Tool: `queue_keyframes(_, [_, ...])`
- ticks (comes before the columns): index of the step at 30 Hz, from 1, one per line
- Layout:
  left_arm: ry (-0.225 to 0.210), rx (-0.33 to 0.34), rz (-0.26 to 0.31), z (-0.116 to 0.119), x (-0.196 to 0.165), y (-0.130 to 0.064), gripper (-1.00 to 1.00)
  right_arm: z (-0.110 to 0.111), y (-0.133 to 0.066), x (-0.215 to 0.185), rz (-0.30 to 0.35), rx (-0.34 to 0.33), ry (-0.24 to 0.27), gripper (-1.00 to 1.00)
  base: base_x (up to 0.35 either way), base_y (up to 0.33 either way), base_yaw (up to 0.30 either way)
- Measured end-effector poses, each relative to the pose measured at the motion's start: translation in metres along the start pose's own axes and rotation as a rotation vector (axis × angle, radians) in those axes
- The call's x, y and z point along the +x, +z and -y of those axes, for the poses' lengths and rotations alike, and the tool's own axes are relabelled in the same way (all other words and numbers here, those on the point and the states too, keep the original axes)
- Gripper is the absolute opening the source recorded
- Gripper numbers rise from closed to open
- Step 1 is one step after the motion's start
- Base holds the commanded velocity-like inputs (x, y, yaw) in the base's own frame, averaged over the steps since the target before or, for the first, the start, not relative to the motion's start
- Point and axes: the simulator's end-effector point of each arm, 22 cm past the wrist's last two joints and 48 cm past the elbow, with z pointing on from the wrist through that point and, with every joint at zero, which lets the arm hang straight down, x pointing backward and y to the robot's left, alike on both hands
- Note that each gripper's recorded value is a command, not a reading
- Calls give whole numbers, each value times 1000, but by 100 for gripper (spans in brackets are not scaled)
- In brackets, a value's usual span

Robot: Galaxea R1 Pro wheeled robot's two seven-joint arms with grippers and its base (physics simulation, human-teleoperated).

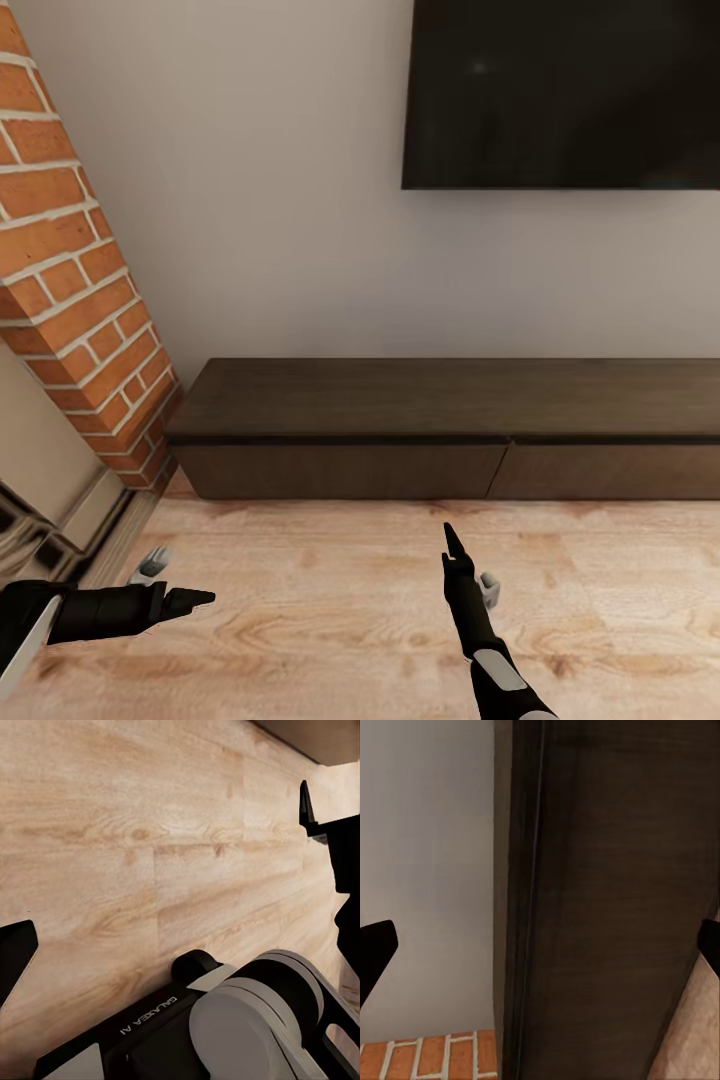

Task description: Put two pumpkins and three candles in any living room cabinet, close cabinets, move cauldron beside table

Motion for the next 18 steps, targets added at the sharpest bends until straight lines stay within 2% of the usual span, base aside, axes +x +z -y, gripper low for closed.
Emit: queue_keyframes(18, [0, 0, 1, 0, 0, 0, 100, 0, 0, 1, -3, 1, -1, 100, 319, -3, 0])
